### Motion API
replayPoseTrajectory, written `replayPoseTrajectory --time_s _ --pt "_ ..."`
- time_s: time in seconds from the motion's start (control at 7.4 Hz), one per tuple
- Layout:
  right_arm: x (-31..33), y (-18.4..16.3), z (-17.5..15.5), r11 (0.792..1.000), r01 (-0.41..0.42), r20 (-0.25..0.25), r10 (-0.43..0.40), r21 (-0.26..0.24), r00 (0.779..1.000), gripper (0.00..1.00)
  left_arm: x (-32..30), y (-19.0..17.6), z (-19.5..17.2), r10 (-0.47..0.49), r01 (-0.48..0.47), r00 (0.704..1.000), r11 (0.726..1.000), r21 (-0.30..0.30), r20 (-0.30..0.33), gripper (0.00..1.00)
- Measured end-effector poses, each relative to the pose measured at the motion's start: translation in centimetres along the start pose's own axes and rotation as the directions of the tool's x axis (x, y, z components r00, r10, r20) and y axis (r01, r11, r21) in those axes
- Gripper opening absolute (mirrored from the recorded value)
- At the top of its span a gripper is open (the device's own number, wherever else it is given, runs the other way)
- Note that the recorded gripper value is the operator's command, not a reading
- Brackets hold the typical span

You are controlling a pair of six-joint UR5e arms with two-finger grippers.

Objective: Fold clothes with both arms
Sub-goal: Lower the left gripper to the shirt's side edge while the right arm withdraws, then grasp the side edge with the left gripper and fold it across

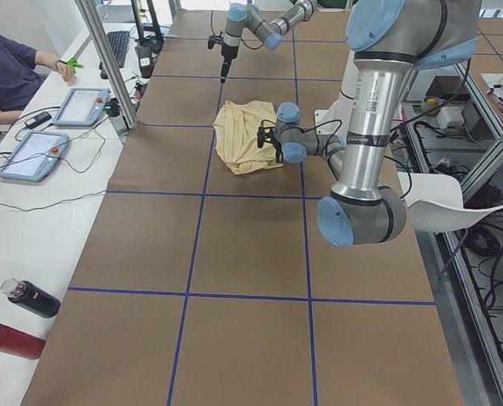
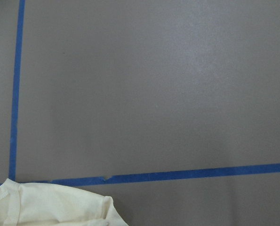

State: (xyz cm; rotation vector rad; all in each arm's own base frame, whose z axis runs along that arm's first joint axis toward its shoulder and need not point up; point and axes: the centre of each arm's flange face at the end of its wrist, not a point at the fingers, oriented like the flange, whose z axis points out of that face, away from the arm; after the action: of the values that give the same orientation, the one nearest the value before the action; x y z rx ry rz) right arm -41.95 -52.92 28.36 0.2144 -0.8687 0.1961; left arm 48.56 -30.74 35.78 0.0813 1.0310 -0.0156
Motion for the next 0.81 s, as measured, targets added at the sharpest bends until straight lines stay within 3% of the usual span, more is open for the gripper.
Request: replayPoseTrajectory --time_s 0.41,0.81 --pt "-0.1 0.1 0.0 1.000 0.001 0.000 -0.001 0.001 1.000 1.00 -2.6 -0.2 -1.2 0.003 -0.003 1.000 1.000 0.008 0.031 0.00" --pt "-0.2 0.3 0.1 1.000 0.004 0.000 -0.004 0.001 1.000 1.00 -6.9 -7.0 -3.0 0.063 -0.077 0.986 0.993 0.089 0.157 0.00"
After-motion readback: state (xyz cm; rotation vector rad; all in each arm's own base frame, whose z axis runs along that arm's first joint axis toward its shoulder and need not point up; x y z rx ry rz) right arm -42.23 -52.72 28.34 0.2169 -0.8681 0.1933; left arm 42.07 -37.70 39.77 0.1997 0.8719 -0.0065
